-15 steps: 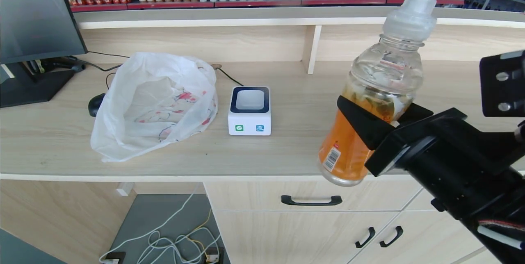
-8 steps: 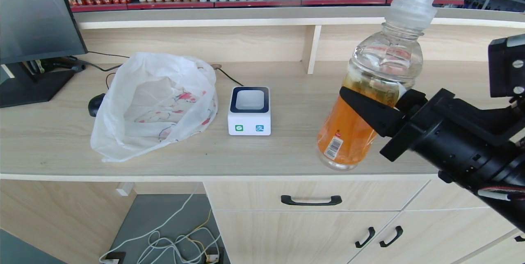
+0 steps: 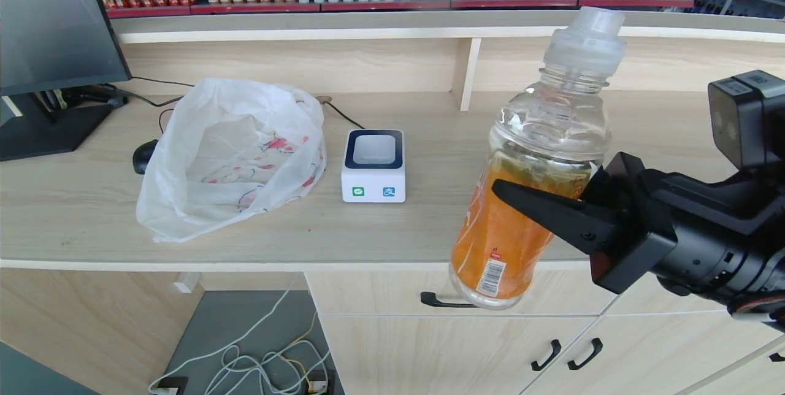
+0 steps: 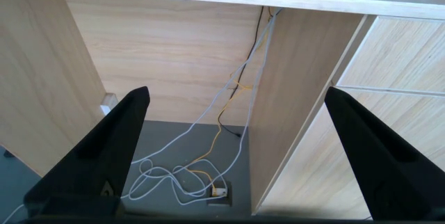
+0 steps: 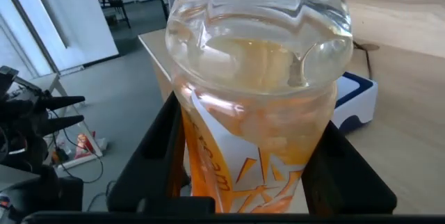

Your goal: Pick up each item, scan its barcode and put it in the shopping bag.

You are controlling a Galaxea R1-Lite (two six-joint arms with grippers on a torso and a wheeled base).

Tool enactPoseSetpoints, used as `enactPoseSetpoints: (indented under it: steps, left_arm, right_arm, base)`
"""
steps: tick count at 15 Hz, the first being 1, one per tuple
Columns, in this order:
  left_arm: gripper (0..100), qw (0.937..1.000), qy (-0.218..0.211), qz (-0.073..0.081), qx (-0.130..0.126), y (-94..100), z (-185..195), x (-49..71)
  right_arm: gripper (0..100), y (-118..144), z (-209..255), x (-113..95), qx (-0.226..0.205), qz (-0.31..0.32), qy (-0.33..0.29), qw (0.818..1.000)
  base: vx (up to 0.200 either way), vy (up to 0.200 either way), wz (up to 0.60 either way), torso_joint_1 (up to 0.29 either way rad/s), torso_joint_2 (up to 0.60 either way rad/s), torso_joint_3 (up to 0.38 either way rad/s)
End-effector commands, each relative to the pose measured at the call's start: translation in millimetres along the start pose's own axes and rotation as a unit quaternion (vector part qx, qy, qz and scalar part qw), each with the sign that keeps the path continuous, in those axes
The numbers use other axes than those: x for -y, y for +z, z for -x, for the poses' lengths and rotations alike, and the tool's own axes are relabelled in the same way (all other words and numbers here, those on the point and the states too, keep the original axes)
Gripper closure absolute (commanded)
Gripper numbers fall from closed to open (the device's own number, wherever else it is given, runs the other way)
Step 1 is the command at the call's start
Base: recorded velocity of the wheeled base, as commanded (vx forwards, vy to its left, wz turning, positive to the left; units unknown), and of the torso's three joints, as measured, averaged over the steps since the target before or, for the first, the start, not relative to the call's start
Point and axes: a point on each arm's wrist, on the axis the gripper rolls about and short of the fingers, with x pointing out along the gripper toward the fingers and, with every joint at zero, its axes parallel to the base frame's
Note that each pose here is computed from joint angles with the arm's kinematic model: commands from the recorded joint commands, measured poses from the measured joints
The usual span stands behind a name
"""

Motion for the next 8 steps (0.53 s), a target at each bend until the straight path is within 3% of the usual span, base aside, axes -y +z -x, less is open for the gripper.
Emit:
enactPoseSetpoints:
  steps: [1, 3, 8]
  left_arm:
    - [0, 1.0000, 0.000, 0.000, 0.000, 0.0, 0, 0.0]
    - [0, 1.0000, 0.000, 0.000, 0.000, 0.0, 0, 0.0]
    - [0, 1.0000, 0.000, 0.000, 0.000, 0.0, 0, 0.0]
  right_arm:
    - [100, -1, -4, -5, -0.001, -0.011, 0.025, 1.000]
    - [100, 2, -6, -18, 0.005, -0.037, 0.053, 0.998]
    - [100, 10, -13, -16, 0.019, -0.050, 0.057, 0.997]
  base:
    - [0.000, 0.000, 0.00, 0.000, 0.00, 0.000]
    - [0.000, 0.000, 0.00, 0.000, 0.00, 0.000]
    - [0.000, 0.000, 0.00, 0.000, 0.00, 0.000]
